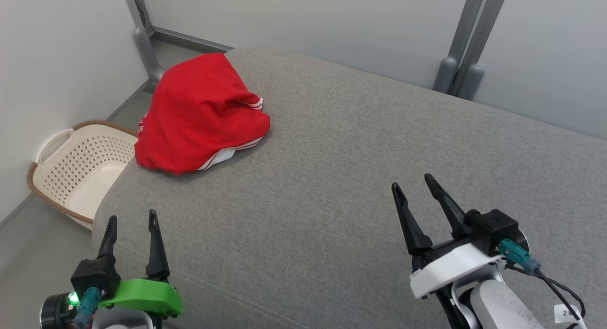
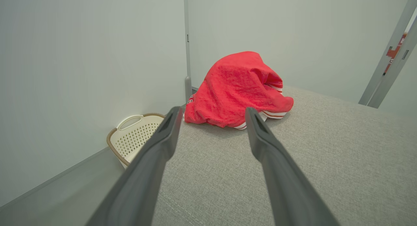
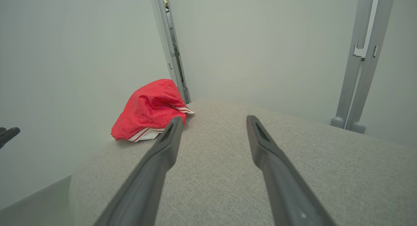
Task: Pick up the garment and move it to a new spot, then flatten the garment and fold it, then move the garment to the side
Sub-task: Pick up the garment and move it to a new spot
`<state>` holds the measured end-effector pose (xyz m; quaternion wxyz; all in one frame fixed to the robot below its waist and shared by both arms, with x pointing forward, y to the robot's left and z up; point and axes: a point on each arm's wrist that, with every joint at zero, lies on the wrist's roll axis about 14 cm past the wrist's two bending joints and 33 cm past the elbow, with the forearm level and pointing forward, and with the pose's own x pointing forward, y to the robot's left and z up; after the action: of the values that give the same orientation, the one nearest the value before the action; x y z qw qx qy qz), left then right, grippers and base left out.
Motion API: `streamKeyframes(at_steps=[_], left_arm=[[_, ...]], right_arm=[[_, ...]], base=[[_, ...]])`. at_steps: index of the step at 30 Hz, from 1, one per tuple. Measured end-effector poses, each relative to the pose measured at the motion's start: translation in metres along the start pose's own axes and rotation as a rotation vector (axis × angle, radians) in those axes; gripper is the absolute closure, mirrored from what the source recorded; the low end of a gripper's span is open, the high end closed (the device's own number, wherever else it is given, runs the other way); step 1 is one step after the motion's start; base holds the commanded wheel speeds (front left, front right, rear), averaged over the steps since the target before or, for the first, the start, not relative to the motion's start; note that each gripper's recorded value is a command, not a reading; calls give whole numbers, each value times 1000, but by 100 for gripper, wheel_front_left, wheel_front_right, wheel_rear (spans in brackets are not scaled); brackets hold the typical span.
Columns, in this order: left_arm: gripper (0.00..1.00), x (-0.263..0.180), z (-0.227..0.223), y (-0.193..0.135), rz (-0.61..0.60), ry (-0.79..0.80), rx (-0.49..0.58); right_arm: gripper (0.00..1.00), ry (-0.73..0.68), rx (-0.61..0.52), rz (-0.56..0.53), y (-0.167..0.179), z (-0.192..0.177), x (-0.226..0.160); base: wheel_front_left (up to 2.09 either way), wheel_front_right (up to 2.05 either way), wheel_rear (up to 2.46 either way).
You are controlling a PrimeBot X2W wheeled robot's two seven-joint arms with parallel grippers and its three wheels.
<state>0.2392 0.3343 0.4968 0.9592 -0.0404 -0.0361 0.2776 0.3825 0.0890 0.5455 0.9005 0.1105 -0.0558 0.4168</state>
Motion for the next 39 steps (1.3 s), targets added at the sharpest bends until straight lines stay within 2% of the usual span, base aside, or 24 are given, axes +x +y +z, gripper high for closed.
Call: streamKeyframes(at_steps=[7, 16, 23, 31, 39], left_arm=[[0, 16, 10, -4, -28, -5, -64], [0, 96, 62, -24, -134, 34, -60], [0, 151, 70, -48, -201, 163, -19], [0, 205, 30, -61, -212, 368, 40], [0, 244, -33, -77, -193, 618, 26]], right_arm=[[0, -12, -9, -13, -7, 4, -2], [0, -40, -50, -32, -36, 7, 4], [0, -83, -51, -72, -64, 12, 6], [0, -118, -71, -118, -100, 15, 6], [0, -103, -78, -177, -136, 0, 0]], base=[[0, 0, 0], [0, 0, 0], [0, 0, 0], [0, 0, 0], [0, 0, 0]])
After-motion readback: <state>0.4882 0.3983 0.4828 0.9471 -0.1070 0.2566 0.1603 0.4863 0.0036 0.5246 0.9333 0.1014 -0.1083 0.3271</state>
